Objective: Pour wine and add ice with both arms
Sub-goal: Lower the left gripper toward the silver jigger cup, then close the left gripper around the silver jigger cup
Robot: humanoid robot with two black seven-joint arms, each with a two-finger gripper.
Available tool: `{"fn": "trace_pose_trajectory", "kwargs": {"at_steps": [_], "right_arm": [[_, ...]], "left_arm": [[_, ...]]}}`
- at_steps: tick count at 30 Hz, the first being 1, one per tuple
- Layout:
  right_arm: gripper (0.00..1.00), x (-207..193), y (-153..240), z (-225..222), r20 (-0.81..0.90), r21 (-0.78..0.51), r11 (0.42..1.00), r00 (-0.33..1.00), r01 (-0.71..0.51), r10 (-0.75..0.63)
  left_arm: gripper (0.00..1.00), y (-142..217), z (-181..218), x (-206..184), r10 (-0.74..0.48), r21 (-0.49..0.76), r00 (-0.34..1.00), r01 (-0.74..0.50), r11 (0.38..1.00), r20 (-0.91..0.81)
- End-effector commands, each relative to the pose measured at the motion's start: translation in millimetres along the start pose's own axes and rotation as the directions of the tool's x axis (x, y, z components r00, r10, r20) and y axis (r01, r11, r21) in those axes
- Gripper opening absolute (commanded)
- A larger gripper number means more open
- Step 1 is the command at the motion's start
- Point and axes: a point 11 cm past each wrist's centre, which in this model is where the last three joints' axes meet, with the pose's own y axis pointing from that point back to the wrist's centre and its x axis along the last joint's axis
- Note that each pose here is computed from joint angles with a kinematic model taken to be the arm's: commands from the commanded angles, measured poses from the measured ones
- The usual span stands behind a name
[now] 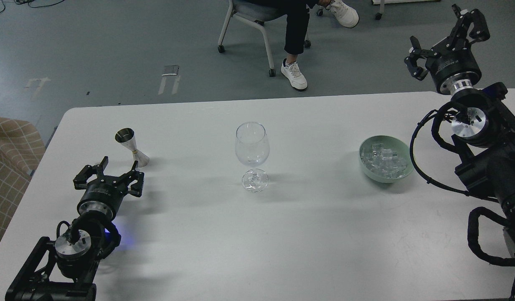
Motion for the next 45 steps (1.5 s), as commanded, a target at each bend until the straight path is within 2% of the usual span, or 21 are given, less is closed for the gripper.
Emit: {"fn": "trace_pose_trajectory", "kwargs": {"at_steps": [1,4,16,25,39,45], "right_arm": [[1.00,1.0,-0.3,-3.1,-0.003,0.006,1.000,1.000,-0.002,0.002],[1.00,2.7,-0.6,-6.9,-0.009,0.011,1.000,1.000,-0.003,0.004],[1.00,2.1,-2.3,-10.7,-0.012,0.015,1.000,1.000,-0.002,0.002],[1.00,3.8,-1.1,-9.3,-0.013,0.012,1.000,1.000,-0.006,0.006],[1.00,5.0,0.2,-6.9,-0.012,0.008,1.000,1.000,-0.008,0.008],[1.00,5.6,0.6,-6.5,-0.013,0.007,1.000,1.000,-0.009,0.009]], "left_arm": [[0.67,-5.7,-5.0,-1.9,0.000,0.004,1.000,0.000,1.000,-0.012],[0.57,-9.3,-9.4,-7.8,-0.014,0.020,1.000,0.014,1.000,-0.021],[0.58,-28.7,-10.9,2.4,0.033,0.016,0.999,-0.032,0.999,-0.019],[0.58,-35.7,-10.0,-9.5,-0.006,0.013,1.000,0.006,1.000,-0.021],[0.58,-55.0,-3.5,-3.3,0.004,-0.010,1.000,-0.004,1.000,-0.026],[0.55,-57.8,-1.3,-8.4,-0.011,-0.015,1.000,0.011,1.000,-0.023]]}}
